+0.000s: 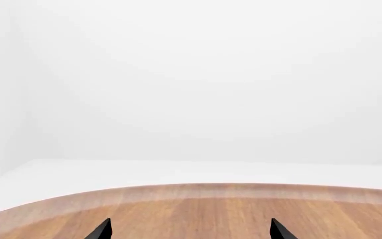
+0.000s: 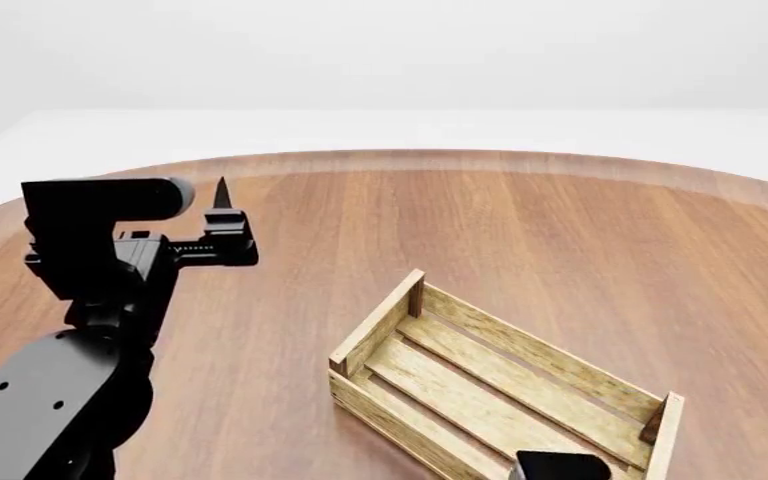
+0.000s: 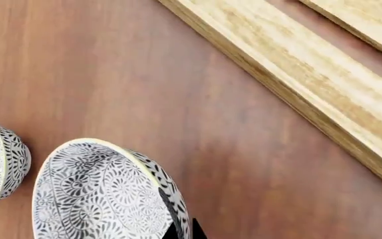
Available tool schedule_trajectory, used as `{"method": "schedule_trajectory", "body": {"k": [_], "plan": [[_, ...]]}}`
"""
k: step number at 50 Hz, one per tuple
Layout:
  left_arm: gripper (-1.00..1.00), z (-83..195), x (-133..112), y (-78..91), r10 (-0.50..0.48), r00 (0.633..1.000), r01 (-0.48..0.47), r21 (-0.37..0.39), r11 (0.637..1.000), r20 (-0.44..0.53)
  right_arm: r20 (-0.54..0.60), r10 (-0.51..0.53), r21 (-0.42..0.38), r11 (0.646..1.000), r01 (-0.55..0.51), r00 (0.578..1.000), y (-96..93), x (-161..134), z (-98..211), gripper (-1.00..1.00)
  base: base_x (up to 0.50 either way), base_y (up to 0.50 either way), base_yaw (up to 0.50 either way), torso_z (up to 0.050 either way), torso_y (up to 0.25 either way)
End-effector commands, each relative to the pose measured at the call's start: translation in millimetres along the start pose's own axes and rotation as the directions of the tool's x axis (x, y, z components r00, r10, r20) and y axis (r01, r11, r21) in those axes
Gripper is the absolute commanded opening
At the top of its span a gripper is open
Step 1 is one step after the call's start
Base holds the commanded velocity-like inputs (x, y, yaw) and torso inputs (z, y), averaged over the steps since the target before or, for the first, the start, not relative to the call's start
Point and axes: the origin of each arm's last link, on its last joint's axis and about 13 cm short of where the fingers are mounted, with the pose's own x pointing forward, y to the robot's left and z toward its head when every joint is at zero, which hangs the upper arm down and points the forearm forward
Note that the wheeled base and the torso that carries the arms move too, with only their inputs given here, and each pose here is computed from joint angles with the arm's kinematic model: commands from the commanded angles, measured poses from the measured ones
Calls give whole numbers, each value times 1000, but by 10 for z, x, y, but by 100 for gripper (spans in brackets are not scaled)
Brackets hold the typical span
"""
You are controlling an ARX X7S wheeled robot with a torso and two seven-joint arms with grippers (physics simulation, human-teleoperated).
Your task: Stack the right bowl on the left bowl and place them in the tray.
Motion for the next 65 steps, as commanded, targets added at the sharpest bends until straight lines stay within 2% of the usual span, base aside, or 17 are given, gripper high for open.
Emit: {"method": "schedule_trajectory", "body": {"k": [1, 6, 13, 20, 28, 31, 38, 46, 54, 65], "plan": [[100, 12, 7, 0, -1, 1000, 1, 0, 1000, 2, 56, 48, -51, 998, -45, 997, 114, -152, 162, -100, 0, 0, 0, 0, 0], [100, 12, 15, 3, 0, 1000, 0, -2, 1000, 1, 71, 87, -63, 995, -83, 994, 134, -124, 288, -100, 0, 0, 0, 0, 0], [100, 8, 15, 4, 3, 1000, -3, 0, 1000, -1, 96, 204, -66, 978, -198, 974, 185, 7, 545, -100, 0, 0, 0, 0, 0], [100, 0, 21, -4, 0, 1000, 0, -3, 1000, -2, 76, 257, -61, 966, -253, 963, 223, 146, 651, -100, 0, 0, 0, 0, 1], [100, -6, 17, -11, -2, 1000, 2, -2, 1000, -3, 28, 352, -86, 933, -349, 935, 370, 358, 748, -100, 0, 0, 0, 0, 0], [100, -2, 24, -8, 0, 1000, 0, -2, 1000, -3, -15, 393, -109, 914, -392, 920, 476, 430, 750, -100, 0, 0, 0, 0, 0], [100, -11, 29, -13, -2, 1000, 2, 3, 1000, -5, -70, 444, -124, 885, -449, 893, 577, 557, 737, -100, 0, 0, 0, 0, 0], [100, 4, 32, -18, -4, 1000, 4, 6, 1000, -4, -139, 534, -151, 821, -551, 834, 769, 599, 675, -100, 0, 0, 0, 0, 0], [100, 5, 31, -30, -8, 1000, 8, 9, 1000, -5, -153, 596, -178, 768, -616, 788, 917, 548, 696, -100, 0, 0, 0, 0, 0], [100, 5, 26, -37, -13, 1000, 13, 14, 1000, -6, -153, 685, -171, 691, -702, 712, 1109, 570, 823, -100, 0, 0, 0, 0, 1]]}}
